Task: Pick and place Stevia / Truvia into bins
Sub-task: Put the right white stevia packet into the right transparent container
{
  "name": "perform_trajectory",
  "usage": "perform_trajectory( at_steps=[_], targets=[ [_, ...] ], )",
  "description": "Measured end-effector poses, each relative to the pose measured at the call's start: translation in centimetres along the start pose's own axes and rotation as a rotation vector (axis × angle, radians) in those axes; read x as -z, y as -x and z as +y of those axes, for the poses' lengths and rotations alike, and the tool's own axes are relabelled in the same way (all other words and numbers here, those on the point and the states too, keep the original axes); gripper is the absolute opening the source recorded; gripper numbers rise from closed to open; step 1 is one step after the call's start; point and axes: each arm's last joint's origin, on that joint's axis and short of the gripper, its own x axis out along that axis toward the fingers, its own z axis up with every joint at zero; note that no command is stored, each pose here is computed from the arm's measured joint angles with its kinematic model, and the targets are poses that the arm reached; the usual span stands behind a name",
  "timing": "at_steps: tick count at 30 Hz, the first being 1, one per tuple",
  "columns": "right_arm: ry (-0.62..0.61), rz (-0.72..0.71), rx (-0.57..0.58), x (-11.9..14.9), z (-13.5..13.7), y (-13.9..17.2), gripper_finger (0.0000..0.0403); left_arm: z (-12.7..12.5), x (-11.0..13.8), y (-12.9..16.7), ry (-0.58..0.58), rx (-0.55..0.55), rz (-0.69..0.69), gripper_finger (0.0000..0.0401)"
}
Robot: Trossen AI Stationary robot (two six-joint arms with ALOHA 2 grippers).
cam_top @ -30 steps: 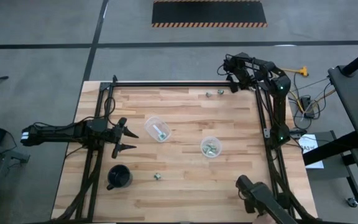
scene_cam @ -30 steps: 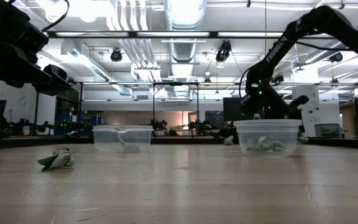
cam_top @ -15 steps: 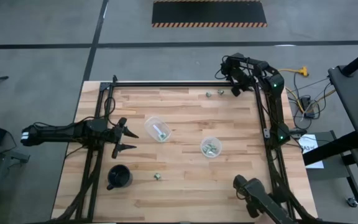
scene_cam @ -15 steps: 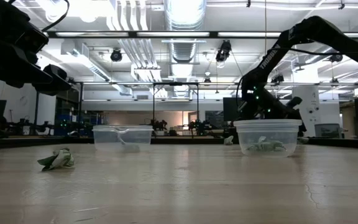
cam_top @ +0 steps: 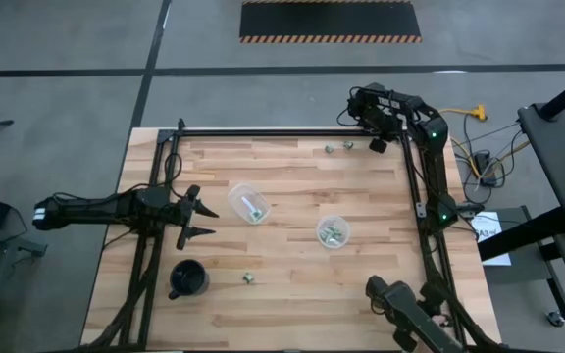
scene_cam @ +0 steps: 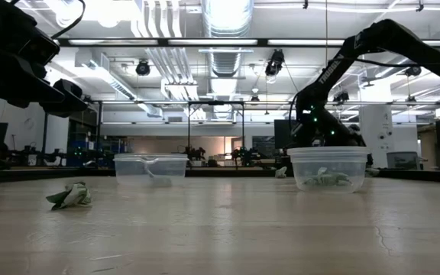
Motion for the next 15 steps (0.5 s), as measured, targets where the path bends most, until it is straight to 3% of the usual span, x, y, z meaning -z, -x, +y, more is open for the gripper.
perform_trajectory(
  at_steps=[5,15],
  targets=[
    [0.103,-0.013,0.002,-0.14,0.04,-0.04,0.0096,0.0,0.0,0.0,0.0,0.0,0.0,0.0209],
    [0.164,-0.03,-0.032,-0.42,0.35,-0.86,0.0096,0.0,0.0,0.0,0.0,0.0,0.0,0.0209]
  ],
)
